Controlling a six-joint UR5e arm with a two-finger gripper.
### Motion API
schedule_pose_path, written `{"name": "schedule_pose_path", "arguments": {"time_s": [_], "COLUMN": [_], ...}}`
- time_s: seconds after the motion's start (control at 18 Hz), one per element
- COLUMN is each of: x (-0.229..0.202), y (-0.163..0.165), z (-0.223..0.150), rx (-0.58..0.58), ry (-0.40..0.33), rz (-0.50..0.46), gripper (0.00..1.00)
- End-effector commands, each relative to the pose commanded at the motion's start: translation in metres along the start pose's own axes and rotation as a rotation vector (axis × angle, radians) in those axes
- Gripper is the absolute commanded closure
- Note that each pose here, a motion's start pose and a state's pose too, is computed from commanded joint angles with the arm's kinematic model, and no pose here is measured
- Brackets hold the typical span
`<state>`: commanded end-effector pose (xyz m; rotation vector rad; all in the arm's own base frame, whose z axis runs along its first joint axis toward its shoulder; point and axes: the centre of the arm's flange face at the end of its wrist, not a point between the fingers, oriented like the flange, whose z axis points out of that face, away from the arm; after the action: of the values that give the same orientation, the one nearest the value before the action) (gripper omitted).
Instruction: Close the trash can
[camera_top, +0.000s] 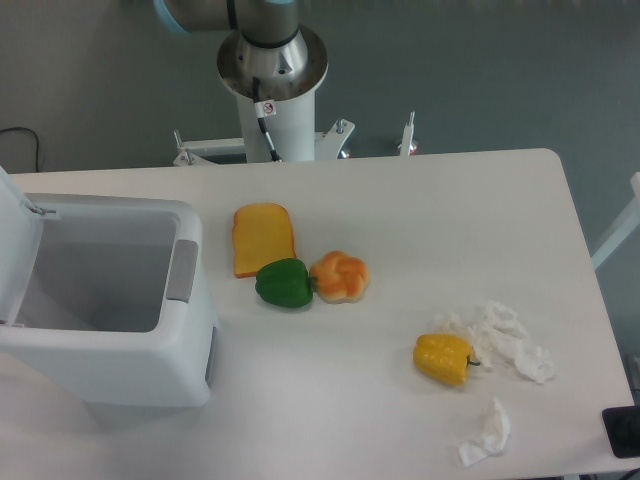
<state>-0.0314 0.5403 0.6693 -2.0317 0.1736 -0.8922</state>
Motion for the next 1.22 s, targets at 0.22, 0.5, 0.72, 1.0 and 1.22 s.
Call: {"name": "schedule_pose_path", "arguments": {"time_s": [0.22,0.5,0.72,1.0,1.22], "x": [-0.016,-0.029,-0.037,-0.05,-0.058], "y": [0.007,0.009,0.01,0.012,0.014], "z": [0.028,0.041,0.046,0.053,0.055], "rx": [-0.035,-0.051,-0.056,-0.067,-0.081], "ry": [0.05,0.059,0.059,0.052,0.01], "rz": [-0.033,-0.048,-0.056,-0.064,-0.065], "gripper": [0.0,0.0,0.0,0.0,0.0]}}
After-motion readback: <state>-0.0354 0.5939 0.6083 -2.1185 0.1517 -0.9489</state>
